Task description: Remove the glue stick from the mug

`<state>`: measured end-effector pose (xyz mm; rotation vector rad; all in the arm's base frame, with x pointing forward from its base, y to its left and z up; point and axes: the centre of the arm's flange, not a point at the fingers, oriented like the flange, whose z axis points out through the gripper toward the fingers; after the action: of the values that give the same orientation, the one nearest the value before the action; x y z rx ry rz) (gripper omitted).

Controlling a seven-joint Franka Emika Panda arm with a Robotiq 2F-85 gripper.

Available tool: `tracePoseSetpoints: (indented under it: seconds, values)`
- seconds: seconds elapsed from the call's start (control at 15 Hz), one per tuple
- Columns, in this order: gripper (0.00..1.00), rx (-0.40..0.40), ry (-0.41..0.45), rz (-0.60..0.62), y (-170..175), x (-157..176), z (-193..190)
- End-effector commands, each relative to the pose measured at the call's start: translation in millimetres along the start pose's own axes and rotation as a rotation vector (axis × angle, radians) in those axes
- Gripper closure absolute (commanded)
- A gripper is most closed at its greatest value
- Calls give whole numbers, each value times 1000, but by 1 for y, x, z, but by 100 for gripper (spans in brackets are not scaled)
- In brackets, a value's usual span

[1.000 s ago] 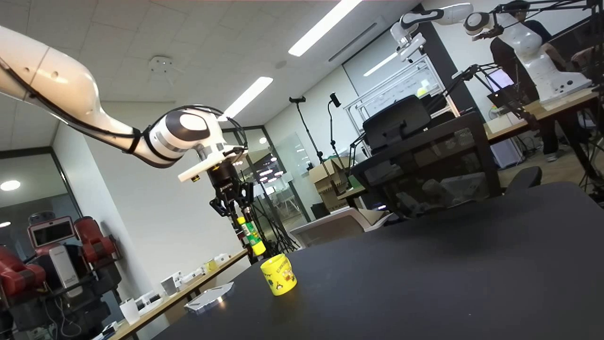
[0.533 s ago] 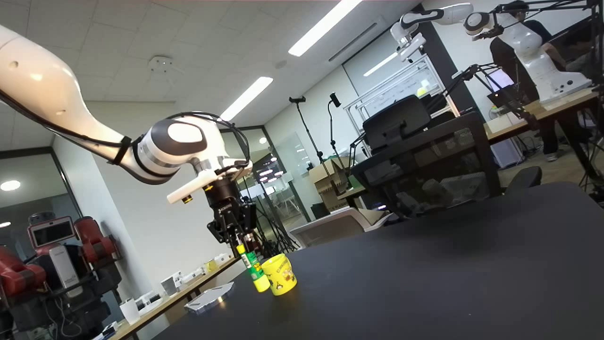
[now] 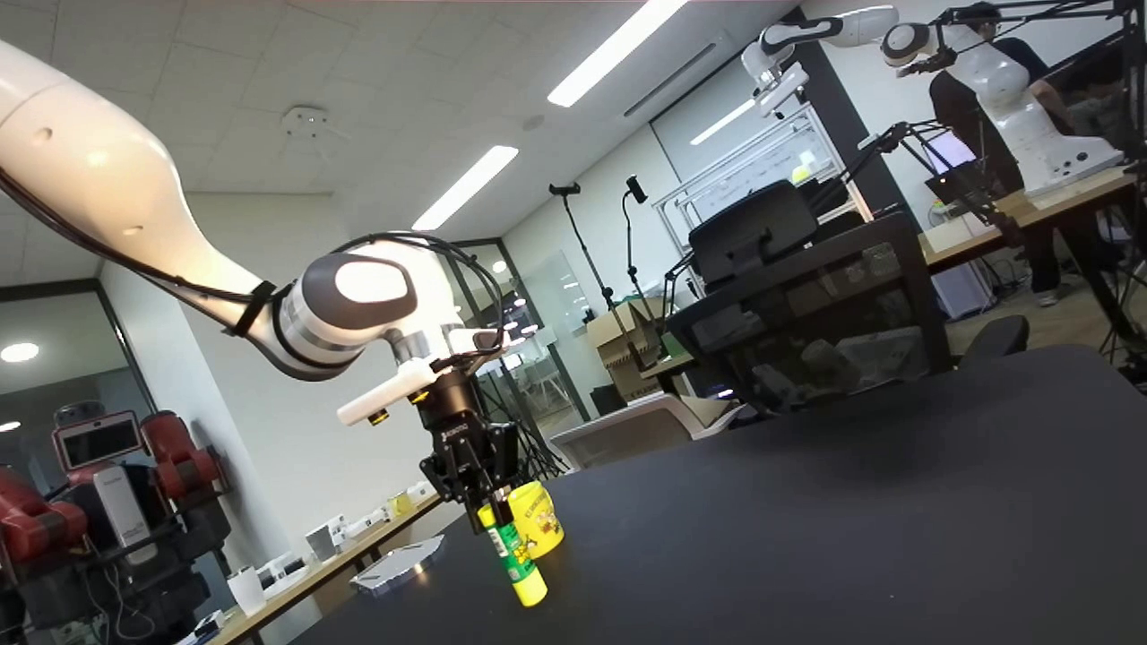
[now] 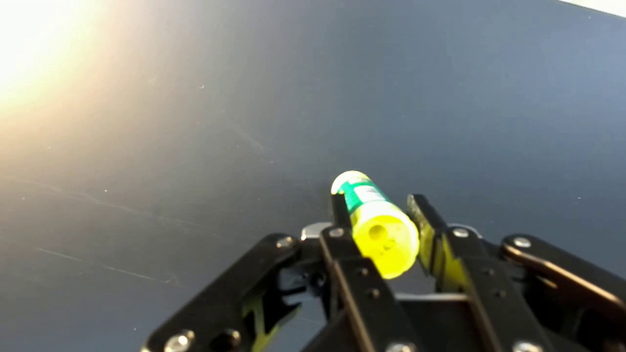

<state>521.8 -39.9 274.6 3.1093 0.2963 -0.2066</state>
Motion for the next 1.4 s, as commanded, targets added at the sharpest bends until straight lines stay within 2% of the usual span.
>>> tracePoseSetpoints:
  seconds: [0.0, 0.6, 1.33]
  values:
    - [91, -7, -3, 38, 7, -1, 13]
    - [91, -16, -12, 72, 16, 3, 37]
    - [91, -14, -24, 94, 15, 2, 38]
